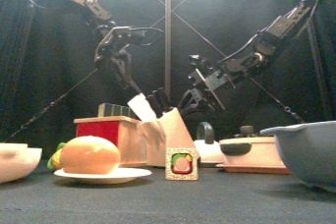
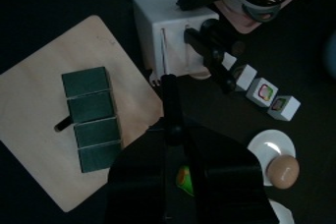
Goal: Place cleaver back in holder
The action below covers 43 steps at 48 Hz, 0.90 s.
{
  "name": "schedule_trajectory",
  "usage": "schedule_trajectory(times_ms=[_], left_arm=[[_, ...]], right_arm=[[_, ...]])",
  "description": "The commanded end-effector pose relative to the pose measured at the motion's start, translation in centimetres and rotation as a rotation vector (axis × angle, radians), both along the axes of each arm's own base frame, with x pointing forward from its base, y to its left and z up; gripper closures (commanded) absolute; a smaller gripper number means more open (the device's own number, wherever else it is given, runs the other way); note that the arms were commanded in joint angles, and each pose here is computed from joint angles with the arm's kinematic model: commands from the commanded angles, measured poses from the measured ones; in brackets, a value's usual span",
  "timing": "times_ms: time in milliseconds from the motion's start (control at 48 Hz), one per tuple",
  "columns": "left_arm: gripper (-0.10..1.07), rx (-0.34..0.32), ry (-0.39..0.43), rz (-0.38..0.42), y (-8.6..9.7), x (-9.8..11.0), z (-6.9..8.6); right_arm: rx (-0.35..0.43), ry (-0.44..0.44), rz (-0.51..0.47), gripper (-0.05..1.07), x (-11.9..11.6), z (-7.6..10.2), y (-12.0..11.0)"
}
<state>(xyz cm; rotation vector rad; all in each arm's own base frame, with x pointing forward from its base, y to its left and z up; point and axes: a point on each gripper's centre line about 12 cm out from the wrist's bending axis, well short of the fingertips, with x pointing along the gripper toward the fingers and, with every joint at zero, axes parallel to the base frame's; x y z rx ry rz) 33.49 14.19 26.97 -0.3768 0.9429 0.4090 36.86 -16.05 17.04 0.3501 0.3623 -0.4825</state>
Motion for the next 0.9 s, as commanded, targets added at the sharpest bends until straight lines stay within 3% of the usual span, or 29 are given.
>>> schedule_trajectory(times_ms=[0, 354, 875], left_arm=[[0.42, 0.029, -0.041, -0.003, 0.6, 0.8, 1.3], [0.2, 0.053, -0.067, -0.014, 1.3, 2.2, 1.2], [0.19, 0.096, -0.157, -0.009, 0.9, 1.2, 3.0]], right_arm=[[-0.015, -0.032, 0.001, 0.72, 0.3, 1.3, -0.1], [-0.01, -0.022, 0.0, 0.72, 0.1, 1.2, -0.1], [-0.022, -0.047, -0.005, 0.72, -1.6, 2.6, 0.4]])
